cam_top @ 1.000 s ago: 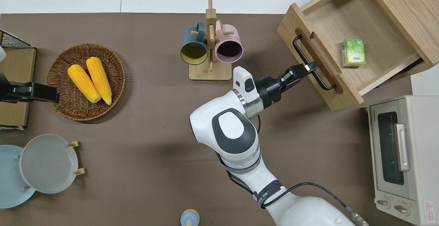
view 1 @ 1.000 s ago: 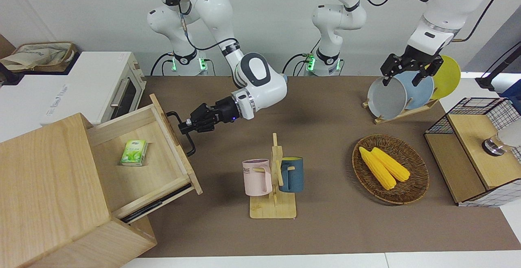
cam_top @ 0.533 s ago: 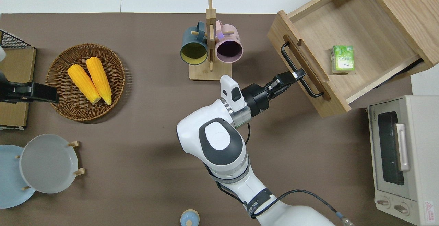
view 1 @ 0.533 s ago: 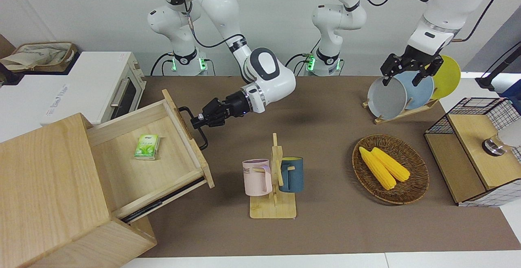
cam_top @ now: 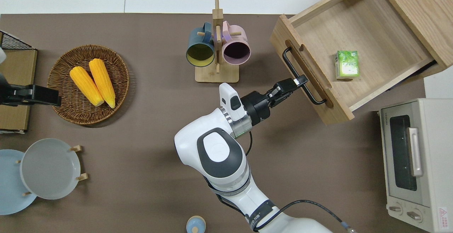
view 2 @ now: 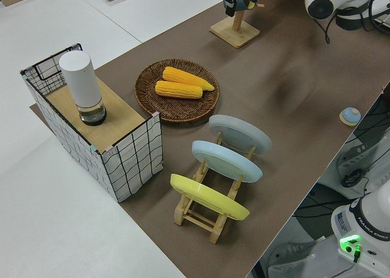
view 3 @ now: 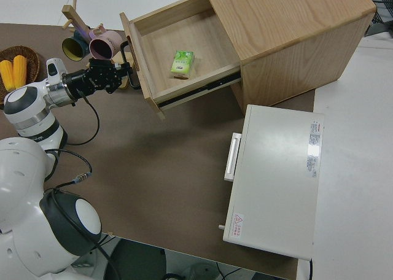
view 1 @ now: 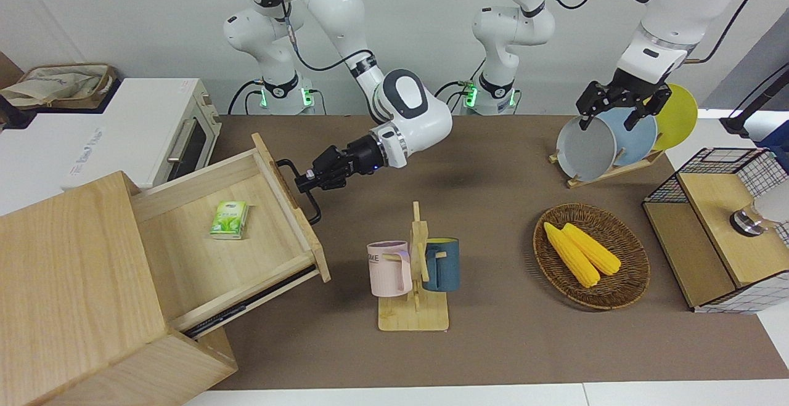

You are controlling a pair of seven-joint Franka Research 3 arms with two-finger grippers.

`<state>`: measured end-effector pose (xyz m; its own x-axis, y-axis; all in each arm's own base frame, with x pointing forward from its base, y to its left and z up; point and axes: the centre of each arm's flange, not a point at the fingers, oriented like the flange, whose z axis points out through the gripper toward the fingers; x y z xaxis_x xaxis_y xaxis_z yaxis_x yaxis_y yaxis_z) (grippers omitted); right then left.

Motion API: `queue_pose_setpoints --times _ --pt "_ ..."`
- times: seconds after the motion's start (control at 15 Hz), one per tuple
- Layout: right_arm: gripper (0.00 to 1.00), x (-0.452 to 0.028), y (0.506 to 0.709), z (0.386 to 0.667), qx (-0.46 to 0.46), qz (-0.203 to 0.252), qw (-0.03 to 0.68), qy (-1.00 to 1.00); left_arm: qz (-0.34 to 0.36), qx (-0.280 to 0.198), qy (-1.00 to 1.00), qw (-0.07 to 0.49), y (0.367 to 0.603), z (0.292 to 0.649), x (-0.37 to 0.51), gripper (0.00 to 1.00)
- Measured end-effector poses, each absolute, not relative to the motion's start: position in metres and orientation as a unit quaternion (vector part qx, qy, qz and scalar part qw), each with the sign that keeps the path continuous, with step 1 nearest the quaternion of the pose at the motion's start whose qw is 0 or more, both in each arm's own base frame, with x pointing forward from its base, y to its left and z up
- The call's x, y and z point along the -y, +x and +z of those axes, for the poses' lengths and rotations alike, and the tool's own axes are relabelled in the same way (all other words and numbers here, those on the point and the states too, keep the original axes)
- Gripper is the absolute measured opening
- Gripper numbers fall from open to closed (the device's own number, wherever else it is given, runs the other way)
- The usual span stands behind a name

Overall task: Slide drawer open with right arm
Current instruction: 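Pull the handle with the right gripper toward the robot, sliding the drawer out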

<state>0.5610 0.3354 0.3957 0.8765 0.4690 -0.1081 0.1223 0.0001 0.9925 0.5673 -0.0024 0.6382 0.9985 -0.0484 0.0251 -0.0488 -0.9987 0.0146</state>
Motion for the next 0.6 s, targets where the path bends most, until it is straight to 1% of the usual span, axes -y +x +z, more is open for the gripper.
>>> queue_pose_setpoints --times 0.2,0.6 --pt "0.19 -0.3437 0.5545 0.3958 -0.215 0.130 0.675 0.694 0.012 0.024 1.000 0.008 0.5673 0.6382 0.0024 1.00" --pt "0.19 -0.3438 0.5545 0.3967 -0.216 0.127 0.675 0.694 0.012 0.024 1.000 0.008 0.5673 0.6382 0.0024 0.99"
